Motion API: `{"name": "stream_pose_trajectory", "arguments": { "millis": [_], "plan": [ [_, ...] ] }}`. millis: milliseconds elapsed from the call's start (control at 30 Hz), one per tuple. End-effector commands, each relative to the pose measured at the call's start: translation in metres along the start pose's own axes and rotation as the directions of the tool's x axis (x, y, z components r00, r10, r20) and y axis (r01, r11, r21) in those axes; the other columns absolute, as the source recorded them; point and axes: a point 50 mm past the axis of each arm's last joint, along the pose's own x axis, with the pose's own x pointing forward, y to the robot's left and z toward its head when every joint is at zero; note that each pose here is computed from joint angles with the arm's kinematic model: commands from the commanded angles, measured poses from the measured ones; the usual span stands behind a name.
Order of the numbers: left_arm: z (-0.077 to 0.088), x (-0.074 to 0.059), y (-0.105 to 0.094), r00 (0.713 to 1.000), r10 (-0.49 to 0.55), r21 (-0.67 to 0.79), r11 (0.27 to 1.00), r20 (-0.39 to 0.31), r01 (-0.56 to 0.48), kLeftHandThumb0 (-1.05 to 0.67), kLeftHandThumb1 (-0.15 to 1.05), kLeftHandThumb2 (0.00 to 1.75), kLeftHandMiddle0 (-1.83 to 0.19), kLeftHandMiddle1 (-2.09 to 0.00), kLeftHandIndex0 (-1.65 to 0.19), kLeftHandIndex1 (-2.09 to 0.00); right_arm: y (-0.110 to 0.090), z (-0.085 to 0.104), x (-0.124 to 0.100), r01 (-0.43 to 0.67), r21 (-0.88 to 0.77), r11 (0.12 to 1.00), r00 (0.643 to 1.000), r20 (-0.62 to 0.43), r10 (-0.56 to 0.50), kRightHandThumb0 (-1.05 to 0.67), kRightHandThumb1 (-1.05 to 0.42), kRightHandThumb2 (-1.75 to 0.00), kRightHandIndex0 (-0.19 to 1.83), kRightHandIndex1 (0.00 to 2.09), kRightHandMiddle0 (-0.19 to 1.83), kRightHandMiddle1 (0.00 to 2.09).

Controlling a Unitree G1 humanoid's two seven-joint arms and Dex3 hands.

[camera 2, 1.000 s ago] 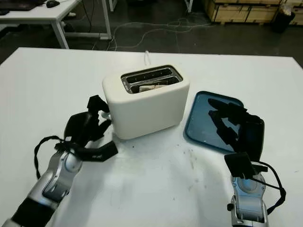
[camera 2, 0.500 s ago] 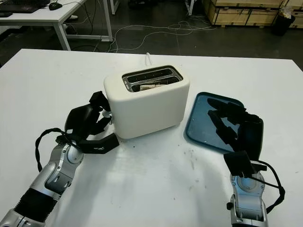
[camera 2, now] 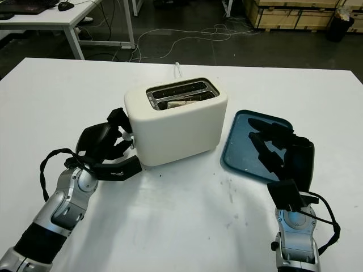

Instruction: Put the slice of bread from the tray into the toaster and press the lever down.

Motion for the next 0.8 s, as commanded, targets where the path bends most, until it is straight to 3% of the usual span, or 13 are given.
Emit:
{"name": "stream_pose_trajectory", "arguments": {
  "millis": [0, 133, 200, 267, 300, 333, 400, 500, 667, 767],
  "plan": [
    [-0.021, -0.035, -0.132, 0.587, -0.784, -0.048, 0.606, -0.201, 0.794, -0.26, 0.92, 0.52, -0.68, -0.41, -0.81, -0.21, -0.008, 0.0, 0.01, 0.012, -0.024, 1.0, 1.0, 0.004, -0.012, -0.55, -0.92, -0.19, 0.85, 0.83, 1.12, 0.0],
    [-0.02, -0.033, -0.124, 0.614, -0.764, 0.006, 0.626, -0.197, 0.78, -0.3, 0.92, 0.53, -0.68, -0.36, -0.78, -0.14, -0.006, -0.001, 0.01, 0.007, -0.017, 1.0, 1.0, -0.005, -0.007, -0.54, -0.92, -0.18, 0.86, 0.82, 1.12, 0.0],
    [-0.02, -0.031, -0.117, 0.655, -0.728, 0.004, 0.668, -0.203, 0.744, -0.27, 0.92, 0.53, -0.74, -0.43, -0.85, -0.16, -0.005, 0.0, 0.01, 0.0, -0.015, 1.0, 1.0, -0.004, 0.0, -0.54, -0.92, -0.17, 0.86, 0.82, 1.12, 0.0],
    [-0.019, -0.027, -0.107, 0.708, -0.677, -0.009, 0.724, -0.201, 0.69, -0.25, 0.92, 0.53, -0.68, -0.69, -0.91, -0.21, -0.004, 0.0, 0.01, -0.001, -0.011, 1.0, 1.0, 0.0, 0.001, -0.54, -0.92, -0.17, 0.85, 0.83, 1.12, 0.0],
    [-0.019, -0.026, -0.1, 0.742, -0.645, -0.019, 0.757, -0.184, 0.654, -0.23, 0.92, 0.54, -0.63, -0.99, -0.91, -0.42, -0.003, 0.0, 0.01, 0.0, -0.008, 1.0, 1.0, 0.002, 0.0, -0.54, -0.92, -0.17, 0.85, 0.83, 1.12, 0.0],
    [-0.018, -0.025, -0.091, 0.774, -0.614, -0.023, 0.785, -0.155, 0.619, -0.22, 0.92, 0.55, -0.59, -1.16, -0.81, -0.72, -0.003, 0.0, 0.01, 0.001, -0.005, 1.0, 1.0, 0.003, -0.001, -0.54, -0.92, -0.17, 0.85, 0.83, 1.12, 0.0],
    [-0.018, -0.022, -0.074, 0.815, -0.565, -0.036, 0.824, -0.129, 0.565, -0.23, 0.92, 0.57, -0.55, -1.27, -0.65, -1.04, -0.002, 0.0, 0.01, 0.002, -0.002, 1.0, 1.0, 0.003, -0.002, -0.53, -0.92, -0.17, 0.85, 0.83, 1.12, 0.0],
    [-0.017, -0.022, -0.053, 0.878, -0.475, -0.034, 0.88, -0.059, 0.474, -0.23, 0.92, 0.58, -0.59, -1.67, -0.51, -1.59, -0.001, 0.0, 0.01, 0.003, -0.003, 1.0, 1.0, 0.002, -0.003, -0.53, -0.92, -0.17, 0.86, 0.83, 1.12, 0.0],
    [-0.012, -0.028, -0.026, 0.945, -0.326, -0.042, 0.944, 0.03, 0.327, -0.27, 0.92, 0.57, -0.58, -1.74, -0.44, -1.72, 0.0, 0.0, 0.01, 0.001, -0.011, 1.0, 1.0, 0.005, -0.001, -0.54, -0.92, -0.17, 0.86, 0.83, 1.12, 0.0],
    [-0.007, -0.032, -0.009, 0.974, -0.191, -0.073, 0.977, 0.118, 0.201, -0.28, 0.92, 0.53, -0.64, -1.72, -0.51, -1.65, 0.0, 0.0, 0.01, 0.002, -0.008, 1.0, 1.0, 0.005, -0.002, -0.54, -0.92, -0.17, 0.86, 0.82, 1.13, 0.0]
  ]
}}
